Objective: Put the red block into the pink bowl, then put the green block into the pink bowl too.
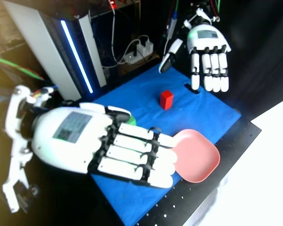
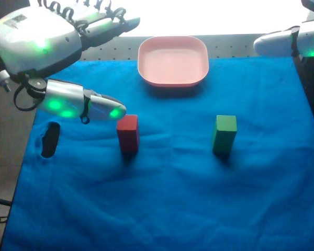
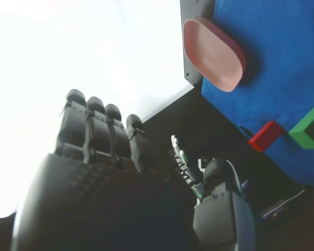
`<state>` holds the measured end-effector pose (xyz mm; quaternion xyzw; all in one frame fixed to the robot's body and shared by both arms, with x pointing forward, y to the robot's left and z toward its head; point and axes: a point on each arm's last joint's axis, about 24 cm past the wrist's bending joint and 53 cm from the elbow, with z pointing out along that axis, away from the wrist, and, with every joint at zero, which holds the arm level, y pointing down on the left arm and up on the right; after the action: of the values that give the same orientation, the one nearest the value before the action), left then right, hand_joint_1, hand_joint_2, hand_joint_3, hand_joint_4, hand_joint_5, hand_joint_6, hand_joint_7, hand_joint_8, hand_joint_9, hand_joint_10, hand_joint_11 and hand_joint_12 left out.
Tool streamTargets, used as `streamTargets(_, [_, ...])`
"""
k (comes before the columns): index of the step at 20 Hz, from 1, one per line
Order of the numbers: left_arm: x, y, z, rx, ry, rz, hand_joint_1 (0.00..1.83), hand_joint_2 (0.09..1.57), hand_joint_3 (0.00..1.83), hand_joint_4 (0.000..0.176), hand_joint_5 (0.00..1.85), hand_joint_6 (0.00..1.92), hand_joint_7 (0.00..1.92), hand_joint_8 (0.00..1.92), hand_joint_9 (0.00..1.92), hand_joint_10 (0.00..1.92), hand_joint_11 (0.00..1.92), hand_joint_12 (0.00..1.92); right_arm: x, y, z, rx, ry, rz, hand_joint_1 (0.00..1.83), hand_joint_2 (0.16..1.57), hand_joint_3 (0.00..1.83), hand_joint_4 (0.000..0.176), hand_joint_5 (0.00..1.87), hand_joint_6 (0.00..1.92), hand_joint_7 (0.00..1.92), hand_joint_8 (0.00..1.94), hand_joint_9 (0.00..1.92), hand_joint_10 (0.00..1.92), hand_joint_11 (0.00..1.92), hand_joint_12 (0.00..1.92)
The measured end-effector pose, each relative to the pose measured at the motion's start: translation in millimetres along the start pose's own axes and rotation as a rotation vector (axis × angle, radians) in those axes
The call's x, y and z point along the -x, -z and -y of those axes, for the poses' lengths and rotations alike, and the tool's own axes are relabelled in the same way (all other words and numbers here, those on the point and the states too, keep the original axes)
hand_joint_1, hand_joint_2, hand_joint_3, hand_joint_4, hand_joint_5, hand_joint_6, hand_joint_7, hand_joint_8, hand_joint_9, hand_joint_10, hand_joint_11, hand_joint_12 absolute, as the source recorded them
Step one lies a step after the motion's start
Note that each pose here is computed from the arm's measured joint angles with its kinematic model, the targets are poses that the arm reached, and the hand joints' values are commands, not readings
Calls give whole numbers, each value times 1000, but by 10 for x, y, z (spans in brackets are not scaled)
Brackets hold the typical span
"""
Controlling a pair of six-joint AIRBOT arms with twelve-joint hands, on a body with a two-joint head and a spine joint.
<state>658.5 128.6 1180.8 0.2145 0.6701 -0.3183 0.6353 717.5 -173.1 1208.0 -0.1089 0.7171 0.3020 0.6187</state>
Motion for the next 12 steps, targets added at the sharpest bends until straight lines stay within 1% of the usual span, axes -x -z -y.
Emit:
streamTargets(1, [-18,12,18,-4,7,1,210,883,0,34,0,0,24,2,129,8,159,38,-1,-1,-1,0,-1,0,0,1053,3,91,46,1,9,1,0,0,0,0])
streamTargets(2, [-26,21,31,-8,10,3,230,860,0,25,0,0,39,7,138,10,176,45,-4,-4,-6,1,-2,0,0,1059,5,103,32,0,1,0,0,0,0,0])
streamTargets(3, [-53,35,32,-10,9,-1,260,846,0,13,0,0,46,8,140,9,189,51,-7,-7,-9,2,-1,-1,0,1042,0,96,31,1,15,6,11,4,44,19])
streamTargets(4, [-54,33,38,-10,14,1,360,839,0,0,0,0,63,13,146,10,209,59,-7,-7,-8,2,-1,-1,0,1038,0,80,41,4,50,17,56,21,110,49])
streamTargets(6, [-82,46,53,-14,18,-1,496,818,0,0,17,6,81,15,159,12,255,77,-6,-7,-9,2,-2,0,0,1054,1,58,79,4,90,7,83,11,125,74])
streamTargets(8, [-163,27,100,-21,30,-14,617,795,0,0,67,8,137,10,201,10,289,86,-8,-7,-6,0,-2,-2,0,1053,0,46,97,5,122,11,104,13,111,80])
streamTargets(9, [-196,30,131,-28,35,-20,670,797,0,0,91,13,158,12,218,12,293,86,-12,-13,-19,4,-3,-1,0,1043,4,43,109,6,140,4,120,2,51,242])
streamTargets(10, [-220,36,141,-31,38,-22,701,814,1,0,105,6,198,8,250,9,311,88,-13,-13,-18,4,-3,-1,0,1071,0,11,121,1,150,0,129,1,9,369])
streamTargets(11, [-258,45,158,-33,50,-24,714,810,0,0,129,11,223,12,277,15,334,96,-17,-15,-19,3,-3,-2,0,1057,0,13,127,1,160,2,141,3,1,437])
streamTargets(12, [-293,62,152,-31,55,-29,732,814,0,0,153,18,240,15,294,18,350,101,-21,-19,-23,4,-4,-3,0,1042,0,20,121,1,151,3,136,1,0,418])
